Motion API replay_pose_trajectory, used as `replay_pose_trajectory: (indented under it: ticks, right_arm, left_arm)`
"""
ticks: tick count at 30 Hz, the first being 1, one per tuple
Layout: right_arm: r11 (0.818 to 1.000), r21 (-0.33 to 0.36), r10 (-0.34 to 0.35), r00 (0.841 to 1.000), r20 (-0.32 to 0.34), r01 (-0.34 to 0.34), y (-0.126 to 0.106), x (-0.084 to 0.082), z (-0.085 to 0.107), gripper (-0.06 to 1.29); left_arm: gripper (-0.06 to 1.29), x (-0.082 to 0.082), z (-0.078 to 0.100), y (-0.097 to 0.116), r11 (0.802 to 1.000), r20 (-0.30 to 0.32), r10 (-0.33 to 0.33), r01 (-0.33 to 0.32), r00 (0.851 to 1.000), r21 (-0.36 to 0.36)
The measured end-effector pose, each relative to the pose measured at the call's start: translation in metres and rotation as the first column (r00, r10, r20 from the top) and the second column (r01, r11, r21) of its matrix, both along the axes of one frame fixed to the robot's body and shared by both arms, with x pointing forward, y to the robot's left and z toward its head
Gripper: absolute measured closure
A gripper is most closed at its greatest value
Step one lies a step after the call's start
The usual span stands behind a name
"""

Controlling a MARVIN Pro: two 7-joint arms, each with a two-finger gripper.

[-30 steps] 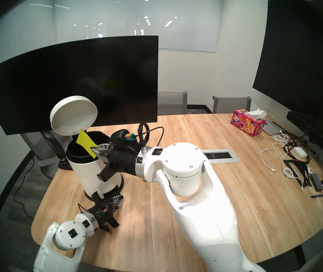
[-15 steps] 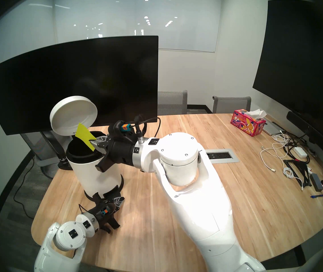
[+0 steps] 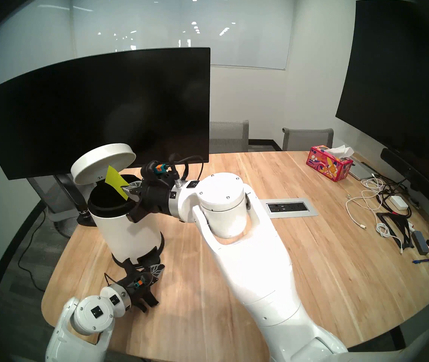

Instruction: Peel the sticky note off the monitor, open the trash can lid and drop the sticker into the trash can

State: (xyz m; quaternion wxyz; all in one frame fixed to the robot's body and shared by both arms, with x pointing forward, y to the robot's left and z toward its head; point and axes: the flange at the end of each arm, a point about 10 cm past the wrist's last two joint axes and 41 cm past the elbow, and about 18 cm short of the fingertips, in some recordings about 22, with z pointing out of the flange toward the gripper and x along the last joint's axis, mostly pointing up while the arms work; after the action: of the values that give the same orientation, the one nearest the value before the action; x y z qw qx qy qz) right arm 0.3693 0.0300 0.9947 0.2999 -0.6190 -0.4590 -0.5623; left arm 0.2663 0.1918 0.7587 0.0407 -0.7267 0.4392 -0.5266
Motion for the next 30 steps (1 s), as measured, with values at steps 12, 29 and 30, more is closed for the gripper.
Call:
replay_pose_trajectory:
  ticks: [12,29,30]
  right_arm:
    - [0.999,-0.033,-0.031,0.999,-0.014,0.030,0.003,0.013,-0.010,1.25]
    - [1.000,-0.012,0.014,1.000,-0.012,-0.014,-0.008,0.003,0.018,0.01]
    - [1.000,-0.010,0.015,1.000,-0.005,-0.015,-0.011,0.001,0.022,0.01]
  left_arm:
    - [1.25,0.000,0.000,0.002,1.000,-0.001,0.006,-0.006,1.000,-0.008]
    - [1.25,-0.002,0.001,0.006,1.000,-0.007,0.010,-0.010,1.000,-0.018]
    - [1.25,-0.002,0.002,0.006,1.000,-0.007,0.010,-0.010,1.000,-0.018]
